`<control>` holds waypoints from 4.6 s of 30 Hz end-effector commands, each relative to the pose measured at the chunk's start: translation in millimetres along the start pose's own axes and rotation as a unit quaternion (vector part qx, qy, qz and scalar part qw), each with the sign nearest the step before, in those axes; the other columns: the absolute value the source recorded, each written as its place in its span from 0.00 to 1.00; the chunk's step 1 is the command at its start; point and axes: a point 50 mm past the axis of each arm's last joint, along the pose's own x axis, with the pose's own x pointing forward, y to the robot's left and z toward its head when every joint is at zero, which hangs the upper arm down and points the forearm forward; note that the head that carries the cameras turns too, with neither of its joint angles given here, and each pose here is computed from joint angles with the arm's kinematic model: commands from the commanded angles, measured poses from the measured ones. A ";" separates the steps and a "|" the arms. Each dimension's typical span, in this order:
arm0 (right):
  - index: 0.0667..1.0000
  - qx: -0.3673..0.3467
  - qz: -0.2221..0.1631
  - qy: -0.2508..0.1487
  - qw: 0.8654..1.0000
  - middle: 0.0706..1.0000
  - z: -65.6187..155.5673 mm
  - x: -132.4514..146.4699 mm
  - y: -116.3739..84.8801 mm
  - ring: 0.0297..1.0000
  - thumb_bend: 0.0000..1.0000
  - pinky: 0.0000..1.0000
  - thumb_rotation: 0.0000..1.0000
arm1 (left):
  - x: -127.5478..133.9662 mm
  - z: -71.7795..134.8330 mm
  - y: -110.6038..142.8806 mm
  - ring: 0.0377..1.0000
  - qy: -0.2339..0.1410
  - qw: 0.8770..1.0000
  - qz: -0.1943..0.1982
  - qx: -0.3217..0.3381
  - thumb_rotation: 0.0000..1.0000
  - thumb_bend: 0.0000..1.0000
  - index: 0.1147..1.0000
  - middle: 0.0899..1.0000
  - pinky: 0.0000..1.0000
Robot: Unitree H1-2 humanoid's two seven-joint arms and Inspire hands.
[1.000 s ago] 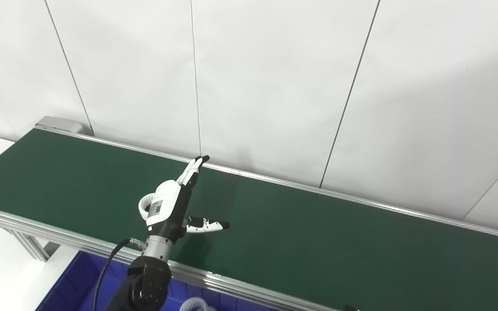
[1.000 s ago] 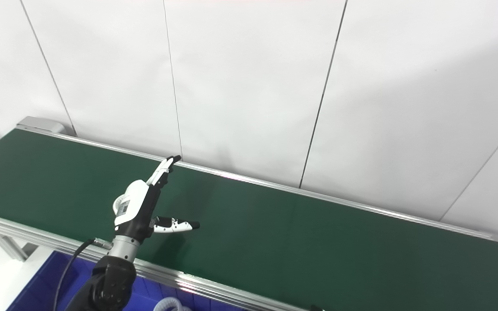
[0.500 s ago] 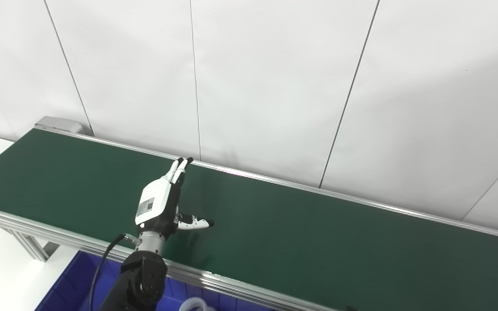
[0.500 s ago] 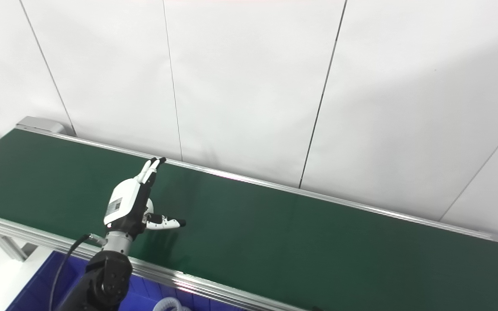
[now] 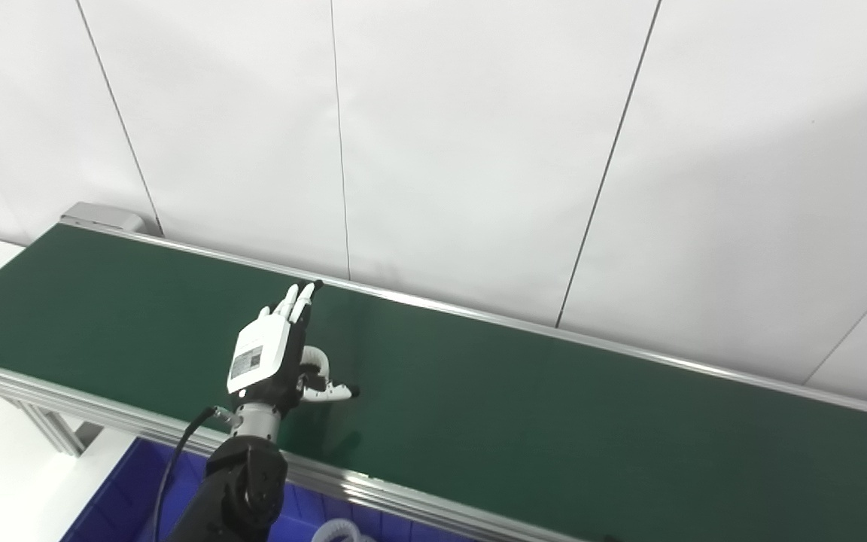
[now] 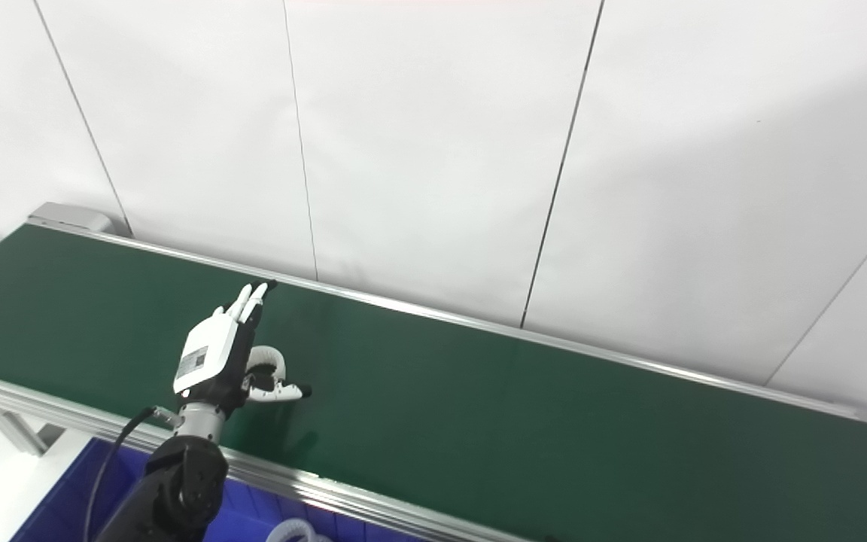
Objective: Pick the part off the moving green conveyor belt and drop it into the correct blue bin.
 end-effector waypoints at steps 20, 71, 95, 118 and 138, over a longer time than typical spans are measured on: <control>0.83 0.004 -0.009 -0.045 0.999 0.81 13.6 1.3 -1.9 0.76 0.66 0.62 0.26 | 23.6 1.1 -22.2 0.82 0.003 1.000 -0.030 0.005 0.00 0.60 0.87 0.93 0.67; 0.83 -0.005 -0.022 -0.062 0.998 0.81 46.2 -5.2 4.2 0.76 0.70 0.66 0.31 | -84.1 64.0 83.6 0.36 -0.253 0.936 0.064 -0.236 0.00 0.49 0.47 0.42 0.28; 0.87 -0.008 -0.024 -0.059 0.998 0.85 54.2 3.1 15.7 0.81 0.73 0.72 0.53 | -128.0 15.9 26.0 0.36 -0.222 0.921 -0.056 -0.316 0.00 0.49 0.46 0.41 0.28; 0.87 -0.012 -0.023 -0.053 0.998 0.83 63.2 5.6 8.9 0.79 0.74 0.71 0.52 | -167.6 -39.4 -12.7 0.39 -0.157 0.936 -0.205 -0.238 0.00 0.49 0.45 0.42 0.35; 0.87 -0.009 -0.023 -0.053 0.998 0.84 62.1 4.7 8.6 0.80 0.74 0.72 0.52 | -168.5 -24.2 -3.8 0.89 -0.180 0.920 -0.185 -0.294 0.59 0.97 0.95 0.94 0.82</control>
